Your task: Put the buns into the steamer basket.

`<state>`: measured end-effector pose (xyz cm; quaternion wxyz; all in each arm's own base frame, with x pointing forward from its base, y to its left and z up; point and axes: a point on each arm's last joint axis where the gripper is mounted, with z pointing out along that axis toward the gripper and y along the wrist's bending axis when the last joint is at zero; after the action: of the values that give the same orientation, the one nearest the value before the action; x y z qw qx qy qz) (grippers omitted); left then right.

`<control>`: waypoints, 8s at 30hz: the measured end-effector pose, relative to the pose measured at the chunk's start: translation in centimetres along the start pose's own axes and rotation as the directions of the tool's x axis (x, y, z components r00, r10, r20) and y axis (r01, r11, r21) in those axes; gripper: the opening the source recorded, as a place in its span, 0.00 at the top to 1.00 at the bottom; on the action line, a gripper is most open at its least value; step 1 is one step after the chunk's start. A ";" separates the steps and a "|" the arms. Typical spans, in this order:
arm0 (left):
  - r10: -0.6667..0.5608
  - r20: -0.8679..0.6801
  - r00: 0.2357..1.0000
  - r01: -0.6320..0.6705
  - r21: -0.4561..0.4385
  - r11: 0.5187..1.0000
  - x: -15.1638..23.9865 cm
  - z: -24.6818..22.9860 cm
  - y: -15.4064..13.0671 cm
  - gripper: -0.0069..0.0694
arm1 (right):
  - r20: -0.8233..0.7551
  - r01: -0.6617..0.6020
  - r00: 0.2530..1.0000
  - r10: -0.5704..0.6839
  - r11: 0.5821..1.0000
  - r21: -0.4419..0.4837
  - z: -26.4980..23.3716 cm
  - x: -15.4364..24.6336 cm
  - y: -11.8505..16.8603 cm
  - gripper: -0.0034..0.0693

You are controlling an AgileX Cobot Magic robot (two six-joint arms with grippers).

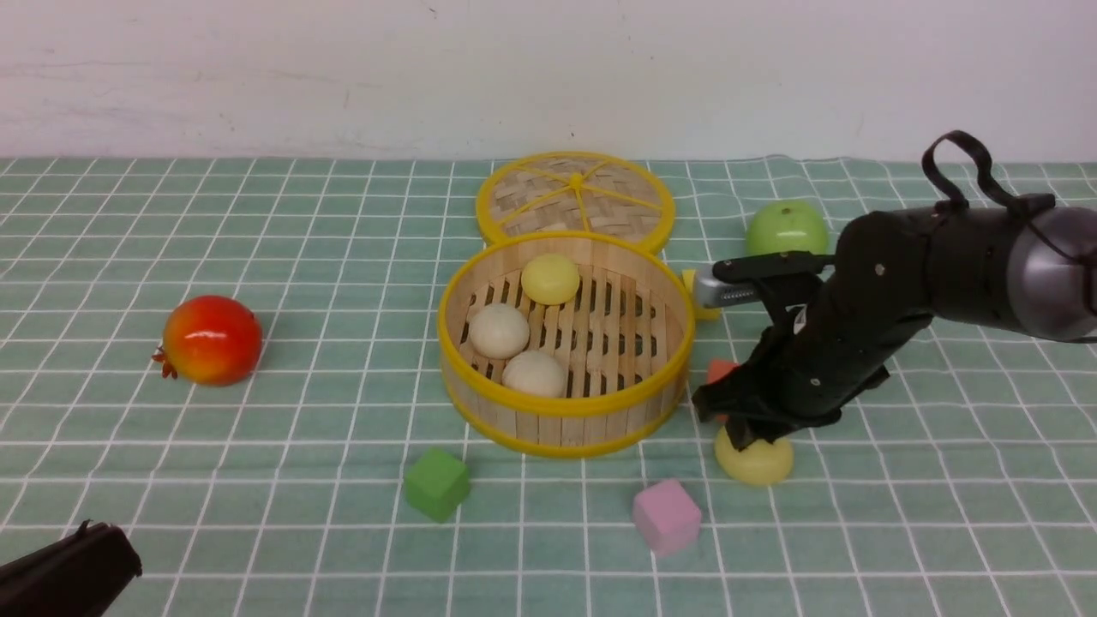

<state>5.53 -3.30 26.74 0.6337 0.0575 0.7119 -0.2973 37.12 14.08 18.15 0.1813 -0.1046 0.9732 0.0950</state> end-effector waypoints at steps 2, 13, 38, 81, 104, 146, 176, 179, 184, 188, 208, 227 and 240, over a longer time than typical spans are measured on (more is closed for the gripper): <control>0.000 0.000 1.000 0.000 0.000 1.000 0.0 0.0 0.0 0.93 | 0.002 0.015 1.000 -0.015 1.000 0.001 0.0 0.0 0.0 0.72; 0.000 0.000 1.000 0.000 0.000 1.000 0.0 0.0 0.0 0.92 | 0.016 0.094 0.995 -0.094 0.996 -0.009 -3.9 0.1 0.9 0.95; 0.000 0.000 1.000 0.000 0.000 1.000 0.0 0.0 0.0 0.92 | 0.356 0.211 0.917 -0.179 0.976 -0.054 -0.2 -9.2 6.9 0.94; 0.000 0.000 1.000 0.000 0.000 1.000 0.0 0.0 0.0 0.88 | 0.136 -0.177 0.975 0.174 0.984 0.009 -1.9 -6.9 -7.6 0.52; 0.000 0.000 1.000 0.000 0.000 1.000 0.0 0.0 0.0 0.87 | 0.156 -0.169 0.974 0.165 0.985 0.013 1.4 -7.0 -8.3 0.70; 0.000 -0.002 1.000 0.000 0.000 1.000 0.0 0.0 0.0 0.81 | 0.228 0.272 0.942 -0.245 0.957 -0.099 0.4 -6.2 6.2 0.87; 0.000 -0.003 1.000 0.000 0.000 1.000 0.0 0.0 0.0 0.80 | 0.121 0.163 0.980 -0.158 0.986 -0.036 -25.4 6.3 4.0 0.98; 0.000 -0.003 1.000 0.000 0.000 1.000 0.0 0.0 0.0 0.80 | 0.162 0.159 0.975 -0.151 0.986 -0.041 -27.3 7.4 3.9 0.98; 0.000 -0.003 1.000 0.000 0.000 1.000 0.0 0.0 0.0 0.80 | 0.216 0.164 0.965 -0.151 0.985 -0.046 -29.2 8.6 3.7 0.98; 0.000 -0.004 1.000 0.000 0.000 1.000 0.0 0.0 0.0 0.79 | 0.233 0.164 0.959 -0.160 0.986 0.003 -29.6 9.1 2.8 0.98; 0.000 -0.017 1.000 0.000 -0.002 1.000 0.2 0.0 0.0 0.78 | 0.773 -0.106 0.630 -0.080 0.977 0.187 -13.0 31.7 -5.6 0.98; 0.000 -0.026 1.000 0.000 -0.003 1.000 0.2 0.0 0.0 0.76 | 0.774 -0.107 0.629 -0.079 0.976 0.187 -13.0 31.7 -5.6 0.96; 0.211 0.034 0.977 -0.209 -0.041 0.977 0.5 0.2 0.6 0.75 | 0.774 -0.107 0.629 -0.079 0.976 0.187 -13.0 31.7 -5.6 0.95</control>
<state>5.93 -3.07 26.10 0.6761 0.1148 0.6949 -0.2164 5.20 0.41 17.46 0.5924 -0.0256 0.8048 0.0263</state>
